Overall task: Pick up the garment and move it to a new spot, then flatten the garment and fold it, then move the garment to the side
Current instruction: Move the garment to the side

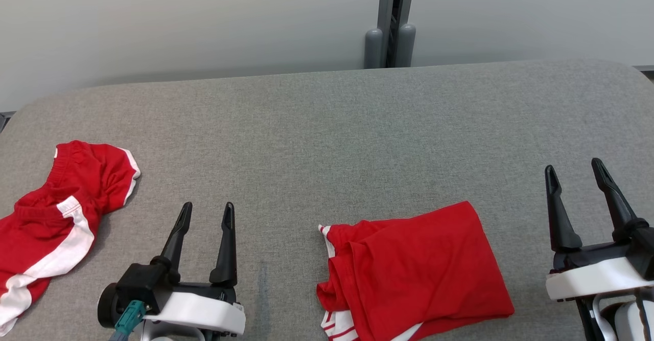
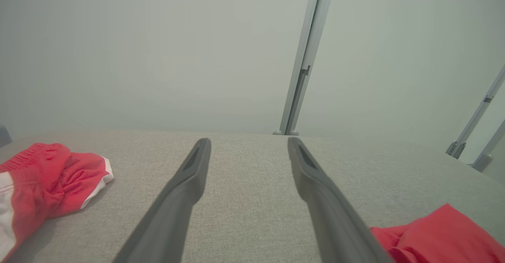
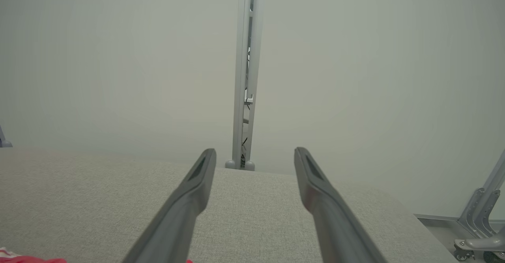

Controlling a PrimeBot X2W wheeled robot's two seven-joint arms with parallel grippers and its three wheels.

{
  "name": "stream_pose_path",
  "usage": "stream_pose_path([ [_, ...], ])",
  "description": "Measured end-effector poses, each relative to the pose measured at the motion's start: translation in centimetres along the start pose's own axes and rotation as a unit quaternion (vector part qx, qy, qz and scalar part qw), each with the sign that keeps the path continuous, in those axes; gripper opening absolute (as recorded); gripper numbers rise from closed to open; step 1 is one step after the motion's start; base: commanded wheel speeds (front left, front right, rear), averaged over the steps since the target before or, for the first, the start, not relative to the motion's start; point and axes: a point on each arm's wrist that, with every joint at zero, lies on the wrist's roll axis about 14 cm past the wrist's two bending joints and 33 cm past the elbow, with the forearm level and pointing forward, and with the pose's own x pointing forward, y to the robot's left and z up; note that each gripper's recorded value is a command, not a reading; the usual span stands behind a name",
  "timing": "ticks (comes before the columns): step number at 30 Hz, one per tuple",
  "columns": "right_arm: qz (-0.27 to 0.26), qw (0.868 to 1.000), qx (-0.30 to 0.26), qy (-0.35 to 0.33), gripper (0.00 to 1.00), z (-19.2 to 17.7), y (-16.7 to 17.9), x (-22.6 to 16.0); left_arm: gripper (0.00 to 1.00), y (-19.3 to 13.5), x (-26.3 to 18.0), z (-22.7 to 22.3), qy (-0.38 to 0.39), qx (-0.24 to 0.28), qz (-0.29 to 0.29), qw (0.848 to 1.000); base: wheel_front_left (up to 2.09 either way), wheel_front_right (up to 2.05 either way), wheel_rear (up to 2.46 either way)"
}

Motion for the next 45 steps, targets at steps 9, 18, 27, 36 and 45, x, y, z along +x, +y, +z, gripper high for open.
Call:
stream_pose_path([
  [9, 0.007, 1.000, 0.002, -0.003, 1.00, 0.2, 0.3, 0.1, 1.00, 0.2, 0.0, 0.0, 0.000, 0.000, 0.002, 1.000, 0.00, 0.00, 0.00],
  [18, 0.012, 1.000, 0.004, 0.001, 1.00, -0.1, 0.6, 0.2, 1.00, 0.4, -0.1, 0.0, 0.000, -0.006, 0.007, 1.000, 0.00, 0.00, 0.00],
  [27, 0.014, 1.000, 0.006, 0.000, 1.00, -0.1, 0.6, 0.2, 1.00, 0.5, -0.2, 0.1, -0.001, -0.005, 0.009, 1.000, 0.00, 0.00, 0.00],
  [36, 0.015, 1.000, 0.007, 0.003, 1.00, -0.2, 0.7, 0.2, 1.00, 0.4, -0.1, 0.1, -0.001, -0.007, 0.009, 1.000, 0.00, 0.00, 0.00],
  [45, 0.017, 0.995, 0.045, 0.086, 1.00, -5.5, 0.7, -1.3, 1.00, 0.4, 0.2, -0.8, 0.011, -0.010, 0.008, 1.000, 0.00, 0.00, 0.00],
])
